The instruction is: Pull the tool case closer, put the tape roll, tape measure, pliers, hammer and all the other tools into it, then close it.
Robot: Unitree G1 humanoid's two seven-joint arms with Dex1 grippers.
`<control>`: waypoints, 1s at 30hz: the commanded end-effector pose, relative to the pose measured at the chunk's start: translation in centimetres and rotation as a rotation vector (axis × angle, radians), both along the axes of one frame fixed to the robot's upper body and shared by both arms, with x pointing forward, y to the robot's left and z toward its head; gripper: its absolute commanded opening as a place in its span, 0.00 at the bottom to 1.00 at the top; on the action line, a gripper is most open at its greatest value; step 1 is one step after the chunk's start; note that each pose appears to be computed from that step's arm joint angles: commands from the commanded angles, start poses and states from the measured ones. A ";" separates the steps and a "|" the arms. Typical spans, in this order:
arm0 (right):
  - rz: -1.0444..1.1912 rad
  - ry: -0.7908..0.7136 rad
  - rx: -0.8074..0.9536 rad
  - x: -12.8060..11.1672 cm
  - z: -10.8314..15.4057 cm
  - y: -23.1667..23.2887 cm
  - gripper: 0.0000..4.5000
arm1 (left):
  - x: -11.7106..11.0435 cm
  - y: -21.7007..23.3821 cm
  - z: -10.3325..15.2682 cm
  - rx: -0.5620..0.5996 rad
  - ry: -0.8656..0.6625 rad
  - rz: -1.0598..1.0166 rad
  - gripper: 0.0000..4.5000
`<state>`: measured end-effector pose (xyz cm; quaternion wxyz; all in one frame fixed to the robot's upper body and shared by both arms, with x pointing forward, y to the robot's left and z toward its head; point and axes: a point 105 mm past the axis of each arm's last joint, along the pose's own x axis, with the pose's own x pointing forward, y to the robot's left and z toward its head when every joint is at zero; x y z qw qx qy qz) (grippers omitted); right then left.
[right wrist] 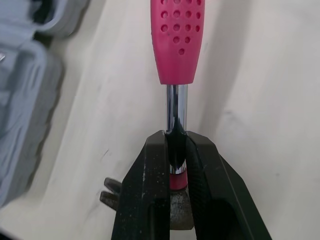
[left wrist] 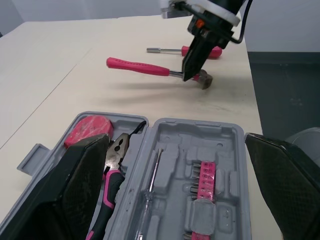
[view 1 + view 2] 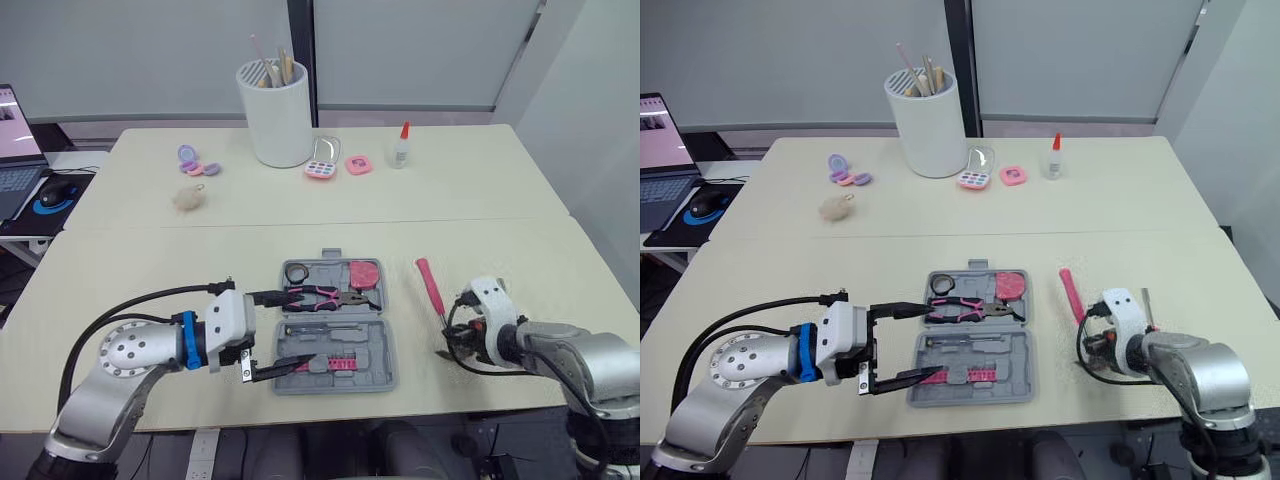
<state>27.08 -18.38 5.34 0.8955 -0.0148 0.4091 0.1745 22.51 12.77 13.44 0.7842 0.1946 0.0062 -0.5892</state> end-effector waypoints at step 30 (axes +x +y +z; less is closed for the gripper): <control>0.176 -0.427 -0.180 1.3 0.8 -0.3 1.00 | -1.2 0.9 1.4 -0.125 -0.086 -0.036 1.00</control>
